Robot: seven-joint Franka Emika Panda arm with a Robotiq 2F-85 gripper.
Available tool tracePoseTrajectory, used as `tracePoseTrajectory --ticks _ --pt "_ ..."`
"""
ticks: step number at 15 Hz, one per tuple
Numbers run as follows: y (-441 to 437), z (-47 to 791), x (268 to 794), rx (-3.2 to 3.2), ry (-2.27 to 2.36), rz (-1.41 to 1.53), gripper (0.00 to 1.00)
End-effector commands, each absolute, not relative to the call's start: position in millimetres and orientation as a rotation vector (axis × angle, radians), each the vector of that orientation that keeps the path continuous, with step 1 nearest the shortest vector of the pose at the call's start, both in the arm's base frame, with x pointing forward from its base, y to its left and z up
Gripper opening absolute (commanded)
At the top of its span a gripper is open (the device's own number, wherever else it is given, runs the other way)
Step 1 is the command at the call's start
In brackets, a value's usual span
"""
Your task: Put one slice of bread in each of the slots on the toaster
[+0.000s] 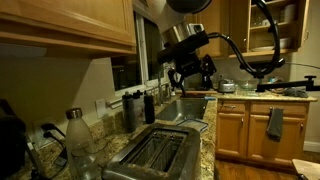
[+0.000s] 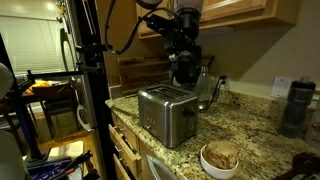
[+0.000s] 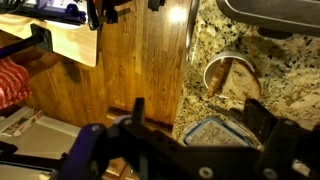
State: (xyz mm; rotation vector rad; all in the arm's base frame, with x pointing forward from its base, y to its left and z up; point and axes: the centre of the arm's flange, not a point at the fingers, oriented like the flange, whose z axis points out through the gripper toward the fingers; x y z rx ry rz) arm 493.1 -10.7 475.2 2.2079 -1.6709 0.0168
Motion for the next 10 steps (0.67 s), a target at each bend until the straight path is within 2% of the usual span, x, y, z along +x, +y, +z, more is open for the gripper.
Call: tracePoseTrajectory --ticks 1,10 --pt "-31.8 453.1 516.1 2.196 -1.692 0.035 1.00" --pt "-69.0 412.9 537.7 2.189 -1.754 0.009 1.00"
